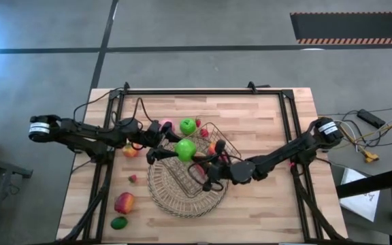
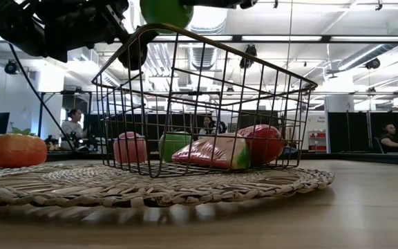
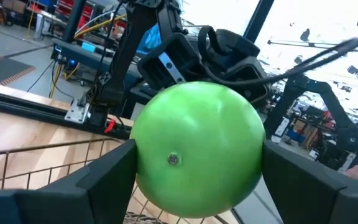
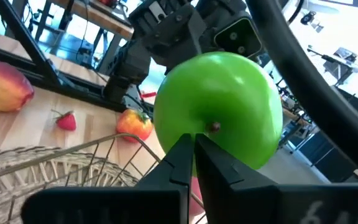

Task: Build produce basket
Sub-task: Put the left green apple into the gold wire basket, then put the tomato into the gold wire basket

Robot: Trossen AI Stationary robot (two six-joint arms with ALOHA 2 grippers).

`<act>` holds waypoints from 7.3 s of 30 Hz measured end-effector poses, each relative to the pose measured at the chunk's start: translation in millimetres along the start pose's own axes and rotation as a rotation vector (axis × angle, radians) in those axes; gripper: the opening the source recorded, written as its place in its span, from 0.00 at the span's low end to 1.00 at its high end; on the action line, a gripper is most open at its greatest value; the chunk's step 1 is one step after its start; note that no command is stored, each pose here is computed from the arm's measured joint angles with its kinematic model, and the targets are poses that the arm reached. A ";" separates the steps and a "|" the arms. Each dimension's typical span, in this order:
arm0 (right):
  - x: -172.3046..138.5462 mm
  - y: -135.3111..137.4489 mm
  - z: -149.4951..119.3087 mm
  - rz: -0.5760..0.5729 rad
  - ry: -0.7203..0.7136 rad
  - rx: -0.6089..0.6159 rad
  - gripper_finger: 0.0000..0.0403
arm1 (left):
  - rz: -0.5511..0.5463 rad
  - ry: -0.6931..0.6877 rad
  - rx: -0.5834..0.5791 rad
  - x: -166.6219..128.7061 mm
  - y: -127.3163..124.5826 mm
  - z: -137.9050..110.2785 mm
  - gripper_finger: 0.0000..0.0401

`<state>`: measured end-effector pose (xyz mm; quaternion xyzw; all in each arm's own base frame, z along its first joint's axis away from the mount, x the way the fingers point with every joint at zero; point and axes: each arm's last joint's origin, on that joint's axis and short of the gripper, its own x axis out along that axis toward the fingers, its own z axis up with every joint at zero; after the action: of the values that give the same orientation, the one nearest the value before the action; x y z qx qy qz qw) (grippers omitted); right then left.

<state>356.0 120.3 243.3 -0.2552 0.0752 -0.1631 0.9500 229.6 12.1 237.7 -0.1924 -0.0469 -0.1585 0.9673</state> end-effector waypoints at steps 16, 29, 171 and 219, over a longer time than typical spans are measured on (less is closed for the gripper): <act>-4.0 -0.4 4.4 0.012 0.005 0.062 0.02 | 0.003 0.004 0.000 -1.3 0.3 -2.2 0.73; -22.0 10.0 10.5 -0.010 0.049 0.046 0.05 | 0.012 0.021 -0.006 -1.2 1.3 -4.3 0.73; 96.9 -43.5 -12.4 0.621 0.638 0.290 0.02 | 0.972 0.629 0.066 -14.0 -16.4 -49.1 0.86; -60.8 -16.0 -53.3 0.151 0.230 0.396 0.02 | 1.208 0.649 -0.168 -84.5 -49.9 -19.3 0.86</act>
<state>282.8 103.8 209.4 -0.0375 0.1682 -0.1311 0.9763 134.0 -14.7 225.0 -0.2019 0.3730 0.3554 0.8329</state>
